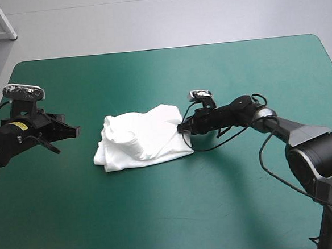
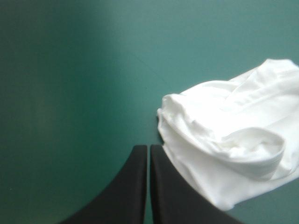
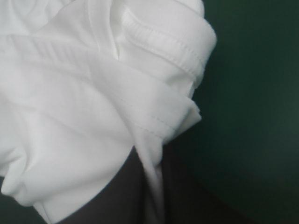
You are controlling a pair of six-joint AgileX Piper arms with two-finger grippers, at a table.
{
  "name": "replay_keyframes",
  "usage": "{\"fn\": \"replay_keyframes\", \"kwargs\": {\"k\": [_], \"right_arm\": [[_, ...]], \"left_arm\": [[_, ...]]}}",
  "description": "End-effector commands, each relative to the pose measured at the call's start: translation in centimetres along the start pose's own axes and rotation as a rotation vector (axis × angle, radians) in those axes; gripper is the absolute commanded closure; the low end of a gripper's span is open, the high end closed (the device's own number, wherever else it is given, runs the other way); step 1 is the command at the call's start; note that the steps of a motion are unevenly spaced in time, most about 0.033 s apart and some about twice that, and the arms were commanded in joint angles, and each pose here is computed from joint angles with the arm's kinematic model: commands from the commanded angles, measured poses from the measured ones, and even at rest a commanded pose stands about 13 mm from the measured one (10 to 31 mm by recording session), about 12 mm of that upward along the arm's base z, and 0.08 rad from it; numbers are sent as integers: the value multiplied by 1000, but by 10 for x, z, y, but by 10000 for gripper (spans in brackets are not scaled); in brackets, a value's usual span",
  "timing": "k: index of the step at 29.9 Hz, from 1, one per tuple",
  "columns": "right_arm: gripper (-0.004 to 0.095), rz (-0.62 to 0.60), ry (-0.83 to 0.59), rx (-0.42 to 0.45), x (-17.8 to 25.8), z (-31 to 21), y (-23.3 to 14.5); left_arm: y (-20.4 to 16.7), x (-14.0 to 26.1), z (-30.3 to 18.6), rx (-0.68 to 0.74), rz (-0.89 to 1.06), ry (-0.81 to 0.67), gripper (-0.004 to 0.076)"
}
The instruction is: Fold the cloth
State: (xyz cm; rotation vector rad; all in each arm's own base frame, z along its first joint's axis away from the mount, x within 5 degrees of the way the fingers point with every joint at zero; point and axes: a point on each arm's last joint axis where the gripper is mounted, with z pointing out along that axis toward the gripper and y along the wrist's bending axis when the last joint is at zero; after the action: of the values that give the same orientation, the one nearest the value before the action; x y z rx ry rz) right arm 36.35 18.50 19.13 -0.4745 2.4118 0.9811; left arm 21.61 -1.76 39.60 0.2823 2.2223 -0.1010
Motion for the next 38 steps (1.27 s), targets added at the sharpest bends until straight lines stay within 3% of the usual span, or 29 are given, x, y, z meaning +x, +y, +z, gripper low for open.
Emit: {"fn": "replay_keyframes", "kwargs": {"k": [1, 9, 20, 25, 32, 35, 38], "right_arm": [[907, -28, -136, 95, -32, -60, -3], [907, -12, -134, 412, -33, -151, -51], [907, 124, -51, 807, -2, -252, -102], [908, 147, -16, 923, 7, -273, -115], [915, 156, -42, 944, 7, -278, -119], [769, 138, -34, 947, 7, -279, -119], [445, 163, -74, 916, 4, -278, -116]], "left_arm": [[-1, -11, -11, -6, -8, -84, 705], [-1, -11, -11, -6, -4, -83, 705], [0, -10, -11, -10, 24, -82, 705], [0, -10, -11, -10, 24, -82, 705], [0, -10, -11, -17, 30, -82, 705], [0, -11, -11, -19, 30, -89, 705], [1, -13, -11, -25, 30, -106, 705]]}}
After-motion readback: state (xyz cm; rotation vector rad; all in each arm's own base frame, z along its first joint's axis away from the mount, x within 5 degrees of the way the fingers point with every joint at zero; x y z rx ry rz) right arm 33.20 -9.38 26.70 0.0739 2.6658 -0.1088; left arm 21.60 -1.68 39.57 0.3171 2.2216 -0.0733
